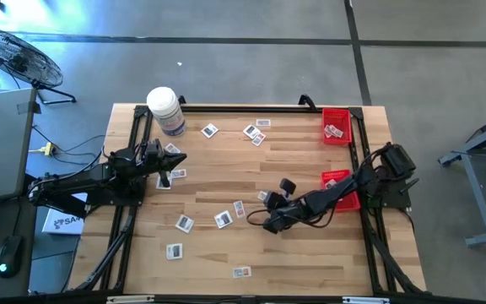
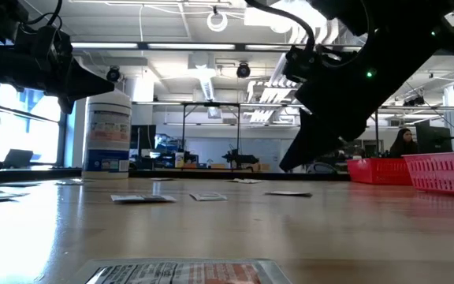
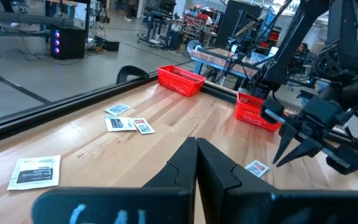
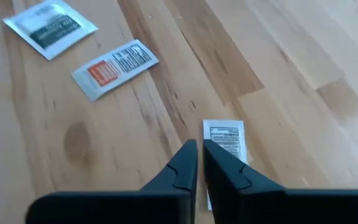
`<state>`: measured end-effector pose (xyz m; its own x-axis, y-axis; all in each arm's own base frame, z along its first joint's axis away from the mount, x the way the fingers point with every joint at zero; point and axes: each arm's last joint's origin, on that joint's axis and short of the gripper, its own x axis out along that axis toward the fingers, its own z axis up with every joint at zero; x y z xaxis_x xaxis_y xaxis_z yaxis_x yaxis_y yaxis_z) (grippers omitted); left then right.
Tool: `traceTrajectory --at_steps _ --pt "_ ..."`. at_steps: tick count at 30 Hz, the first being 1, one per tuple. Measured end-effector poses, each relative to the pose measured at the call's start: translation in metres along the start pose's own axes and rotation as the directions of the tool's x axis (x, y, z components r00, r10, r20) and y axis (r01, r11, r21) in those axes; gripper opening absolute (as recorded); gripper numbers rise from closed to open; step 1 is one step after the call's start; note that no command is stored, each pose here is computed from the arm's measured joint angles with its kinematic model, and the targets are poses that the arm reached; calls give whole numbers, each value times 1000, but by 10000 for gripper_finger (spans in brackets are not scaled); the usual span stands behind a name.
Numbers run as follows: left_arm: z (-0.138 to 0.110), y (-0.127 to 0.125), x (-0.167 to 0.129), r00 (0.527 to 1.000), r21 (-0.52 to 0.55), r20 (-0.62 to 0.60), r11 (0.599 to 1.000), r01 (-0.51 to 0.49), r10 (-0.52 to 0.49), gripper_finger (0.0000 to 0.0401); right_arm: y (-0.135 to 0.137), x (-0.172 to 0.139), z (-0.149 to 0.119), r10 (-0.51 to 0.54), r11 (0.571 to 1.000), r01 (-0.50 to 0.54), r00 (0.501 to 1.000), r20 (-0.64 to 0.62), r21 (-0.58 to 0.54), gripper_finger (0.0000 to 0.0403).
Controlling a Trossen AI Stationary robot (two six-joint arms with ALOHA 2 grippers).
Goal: Pick & Place First Aid Supplies
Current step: Put the ointment pack into the top basket
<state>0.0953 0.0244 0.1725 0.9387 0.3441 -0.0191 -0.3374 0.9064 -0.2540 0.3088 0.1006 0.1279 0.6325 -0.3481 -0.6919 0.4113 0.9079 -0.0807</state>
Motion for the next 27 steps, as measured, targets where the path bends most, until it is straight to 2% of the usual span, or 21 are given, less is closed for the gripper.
traceTrajectory --at_steps 3,8,11,14,19,27 --pt "0 0 0 1000 0 0 1000 0 0 1 -2 4 2 -7 999 7 1000 5 -36 51" --pt "0 0 0 1000 0 -1 1000 0 0 1 -8 12 9 -23 999 24 999 36 -25 99" --pt "0 0 0 1000 0 0 1000 0 0 1 -9 20 8 -28 997 31 999 42 -73 116" --pt "0 0 0 1000 0 -1 1000 0 0 1 -9 30 5 -33 997 36 999 38 -75 122" --pt "0 0 0 1000 0 -1 1000 0 0 1 -13 35 4 -54 998 54 998 32 -15 123" --pt "0 0 0 1000 0 0 1000 0 0 1 -11 37 2 -16 1000 15 1000 11 12 124"
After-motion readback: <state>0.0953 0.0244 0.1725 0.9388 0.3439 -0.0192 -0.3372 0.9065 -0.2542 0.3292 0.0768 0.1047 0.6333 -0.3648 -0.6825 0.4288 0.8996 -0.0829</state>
